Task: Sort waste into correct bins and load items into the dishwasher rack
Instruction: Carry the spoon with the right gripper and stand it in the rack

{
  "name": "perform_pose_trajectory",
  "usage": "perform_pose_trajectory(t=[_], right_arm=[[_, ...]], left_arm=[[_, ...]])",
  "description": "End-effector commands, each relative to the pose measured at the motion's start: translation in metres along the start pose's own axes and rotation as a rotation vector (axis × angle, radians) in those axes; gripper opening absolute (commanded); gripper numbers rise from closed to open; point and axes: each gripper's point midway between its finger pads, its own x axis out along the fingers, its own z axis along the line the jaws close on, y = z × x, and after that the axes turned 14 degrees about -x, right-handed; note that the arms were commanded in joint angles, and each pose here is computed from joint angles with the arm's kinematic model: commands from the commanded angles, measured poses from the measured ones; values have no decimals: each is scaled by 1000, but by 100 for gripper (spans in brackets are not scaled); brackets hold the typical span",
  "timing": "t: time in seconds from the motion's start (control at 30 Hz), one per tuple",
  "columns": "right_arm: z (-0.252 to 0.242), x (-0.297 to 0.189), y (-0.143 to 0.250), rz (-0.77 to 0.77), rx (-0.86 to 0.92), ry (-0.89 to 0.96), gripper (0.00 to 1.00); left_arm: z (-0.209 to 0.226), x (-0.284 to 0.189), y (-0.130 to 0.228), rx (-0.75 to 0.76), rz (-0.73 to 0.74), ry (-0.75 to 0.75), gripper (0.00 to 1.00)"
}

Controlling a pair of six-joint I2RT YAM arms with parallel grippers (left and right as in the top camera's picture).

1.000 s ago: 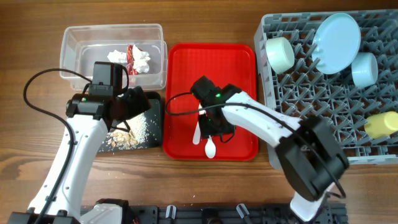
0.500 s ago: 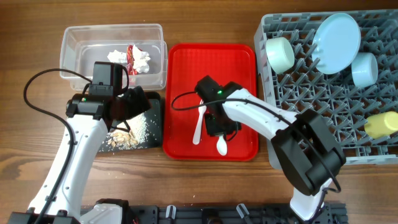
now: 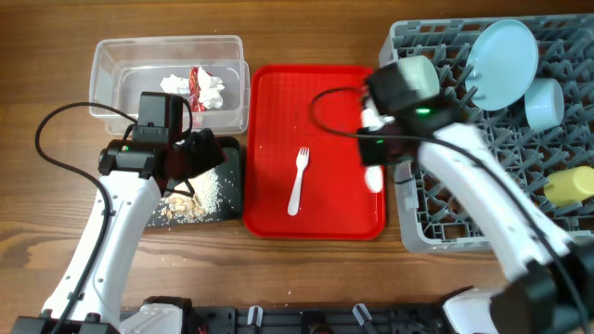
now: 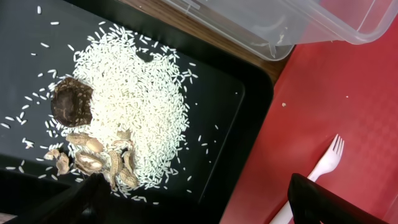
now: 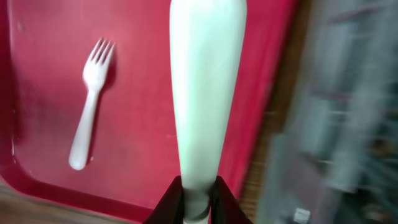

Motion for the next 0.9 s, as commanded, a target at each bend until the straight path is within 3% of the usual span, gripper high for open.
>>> perform_pose_trajectory(t=[0.0, 0.2, 0.5, 0.57, 0.73, 0.77, 0.87], right_arm=[[-45, -14, 8, 4, 1, 86, 4], [-82, 5, 34, 120, 66, 95, 4], [-85, 31, 56, 214, 86, 79, 4], [-85, 31, 56, 212, 87, 79, 22], [-93, 22, 53, 189, 109, 132, 25], [-95, 19, 51, 174, 108, 145, 34], [-96, 10, 43, 132, 109, 154, 36]], left_arm=[[-2, -5, -1, -14, -9, 20, 93], [-2, -5, -1, -14, -9, 20, 93], [-2, -5, -1, -14, -9, 20, 93], [-2, -5, -1, -14, -9, 20, 93], [-2, -5, -1, -14, -9, 20, 93], [-2, -5, -1, -14, -9, 20, 93], [-2, -5, -1, -14, -9, 20, 93]])
